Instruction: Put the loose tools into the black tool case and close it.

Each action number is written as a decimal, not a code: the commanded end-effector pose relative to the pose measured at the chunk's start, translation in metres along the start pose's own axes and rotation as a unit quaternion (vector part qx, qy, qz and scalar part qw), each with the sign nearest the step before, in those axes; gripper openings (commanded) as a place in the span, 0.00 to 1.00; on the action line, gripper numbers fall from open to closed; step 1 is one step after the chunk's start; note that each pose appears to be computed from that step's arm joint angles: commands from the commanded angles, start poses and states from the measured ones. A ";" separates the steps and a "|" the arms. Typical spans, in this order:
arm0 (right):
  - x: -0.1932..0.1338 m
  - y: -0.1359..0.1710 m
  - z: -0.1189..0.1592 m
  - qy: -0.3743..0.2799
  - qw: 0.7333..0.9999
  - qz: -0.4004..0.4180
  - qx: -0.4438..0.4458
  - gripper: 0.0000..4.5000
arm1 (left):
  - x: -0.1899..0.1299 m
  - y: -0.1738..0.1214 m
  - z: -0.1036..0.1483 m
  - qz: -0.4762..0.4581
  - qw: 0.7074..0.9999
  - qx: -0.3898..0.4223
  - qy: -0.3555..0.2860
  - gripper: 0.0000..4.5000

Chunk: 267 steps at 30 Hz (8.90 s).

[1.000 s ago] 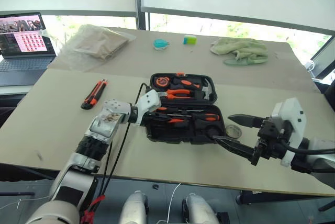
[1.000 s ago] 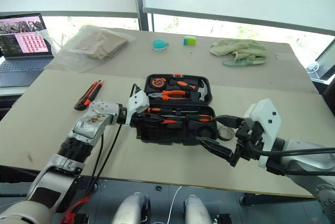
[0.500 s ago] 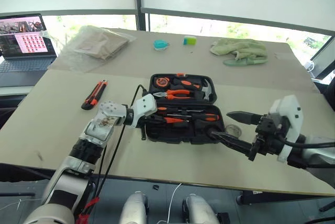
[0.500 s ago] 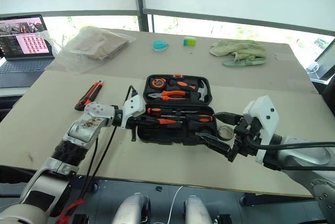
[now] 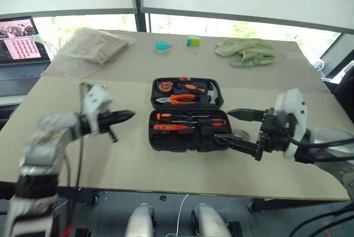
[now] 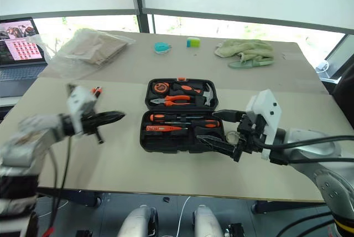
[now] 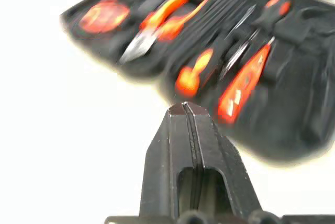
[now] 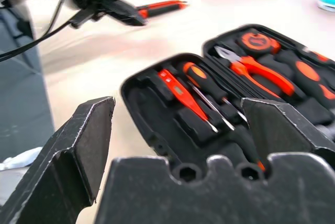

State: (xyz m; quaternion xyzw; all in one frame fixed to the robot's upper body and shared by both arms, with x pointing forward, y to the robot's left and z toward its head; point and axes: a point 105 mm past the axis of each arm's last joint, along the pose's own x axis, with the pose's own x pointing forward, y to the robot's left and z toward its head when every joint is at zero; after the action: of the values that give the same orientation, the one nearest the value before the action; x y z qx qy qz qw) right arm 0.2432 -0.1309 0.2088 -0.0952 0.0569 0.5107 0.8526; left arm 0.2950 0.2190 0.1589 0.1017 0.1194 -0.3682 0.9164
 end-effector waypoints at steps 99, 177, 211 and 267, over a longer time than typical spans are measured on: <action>-0.019 0.026 -0.002 -0.009 0.998 -0.065 0.009 1.00 | 0.116 -0.084 0.065 -0.379 0.892 0.228 0.096 0.73; -0.024 0.017 -0.010 -0.002 0.995 -0.095 0.032 1.00 | 0.172 -0.127 0.011 -0.397 0.845 0.345 0.094 0.00; -0.115 -0.027 -0.083 0.220 0.967 -0.130 -0.008 1.00 | 0.054 -0.094 0.107 -0.413 0.886 0.203 -0.063 0.99; 0.019 -0.031 -0.091 0.230 0.969 -0.001 -0.087 0.35 | 0.065 -0.097 0.101 -0.384 0.894 0.220 -0.065 1.00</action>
State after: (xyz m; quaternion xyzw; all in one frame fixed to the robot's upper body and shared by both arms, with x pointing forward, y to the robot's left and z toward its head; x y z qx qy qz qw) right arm 0.2845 -0.1518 0.1160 -0.2782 0.2076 0.4684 0.8125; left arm 0.2890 0.0820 0.2176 0.2051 0.0250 -0.7138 0.6692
